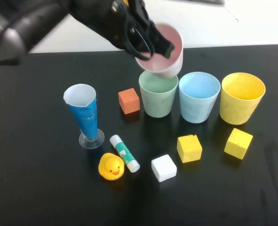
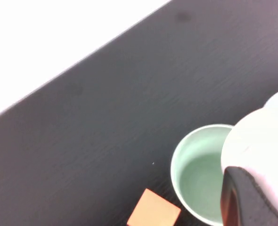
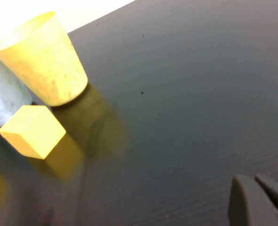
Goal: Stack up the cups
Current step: Place the pink cup on the green cup
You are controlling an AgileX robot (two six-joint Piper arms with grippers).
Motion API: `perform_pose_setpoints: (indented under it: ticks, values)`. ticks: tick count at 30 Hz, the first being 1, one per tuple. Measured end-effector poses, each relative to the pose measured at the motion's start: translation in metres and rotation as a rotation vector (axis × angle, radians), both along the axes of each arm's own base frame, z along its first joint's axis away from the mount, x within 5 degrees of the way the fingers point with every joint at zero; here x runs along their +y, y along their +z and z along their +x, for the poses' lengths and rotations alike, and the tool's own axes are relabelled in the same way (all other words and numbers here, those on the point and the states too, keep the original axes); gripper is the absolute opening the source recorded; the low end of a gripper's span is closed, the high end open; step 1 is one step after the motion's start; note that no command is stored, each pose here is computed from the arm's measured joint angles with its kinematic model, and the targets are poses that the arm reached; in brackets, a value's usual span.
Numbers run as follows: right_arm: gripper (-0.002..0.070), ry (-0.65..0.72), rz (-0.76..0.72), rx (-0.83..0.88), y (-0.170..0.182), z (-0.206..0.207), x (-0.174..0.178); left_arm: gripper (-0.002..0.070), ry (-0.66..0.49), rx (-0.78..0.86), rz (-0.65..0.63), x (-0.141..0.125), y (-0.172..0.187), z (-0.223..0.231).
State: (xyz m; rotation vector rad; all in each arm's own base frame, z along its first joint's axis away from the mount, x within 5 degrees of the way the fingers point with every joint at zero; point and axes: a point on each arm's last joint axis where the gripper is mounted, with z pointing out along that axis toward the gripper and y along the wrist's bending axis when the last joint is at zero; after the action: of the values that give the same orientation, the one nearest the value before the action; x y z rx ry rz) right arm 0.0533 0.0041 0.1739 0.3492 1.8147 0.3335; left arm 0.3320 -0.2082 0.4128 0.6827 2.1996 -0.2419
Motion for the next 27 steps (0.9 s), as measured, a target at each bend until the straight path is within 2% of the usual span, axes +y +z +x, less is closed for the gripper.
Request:
perform_pose_setpoints:
  ticks: [8,19,22,27]
  values:
    - [-0.0003,0.001,-0.003,0.001,0.000,0.000,0.000,0.0009,0.042,0.080,0.077,-0.013,-0.046,0.028]
    - [-0.0003,0.001,-0.005,-0.005,0.000,0.000,0.000,0.0015,0.058,0.089,0.071,-0.015,-0.052,0.032]
    - [-0.0003,0.001,-0.010,-0.011,0.001,0.000,0.000,0.0059,0.058,0.090,0.071,-0.015,-0.053,0.033]
    - [-0.0003,0.003,-0.014,-0.011,0.001,0.000,0.000,0.0197,0.063,0.095,0.068,-0.016,-0.054,0.033]
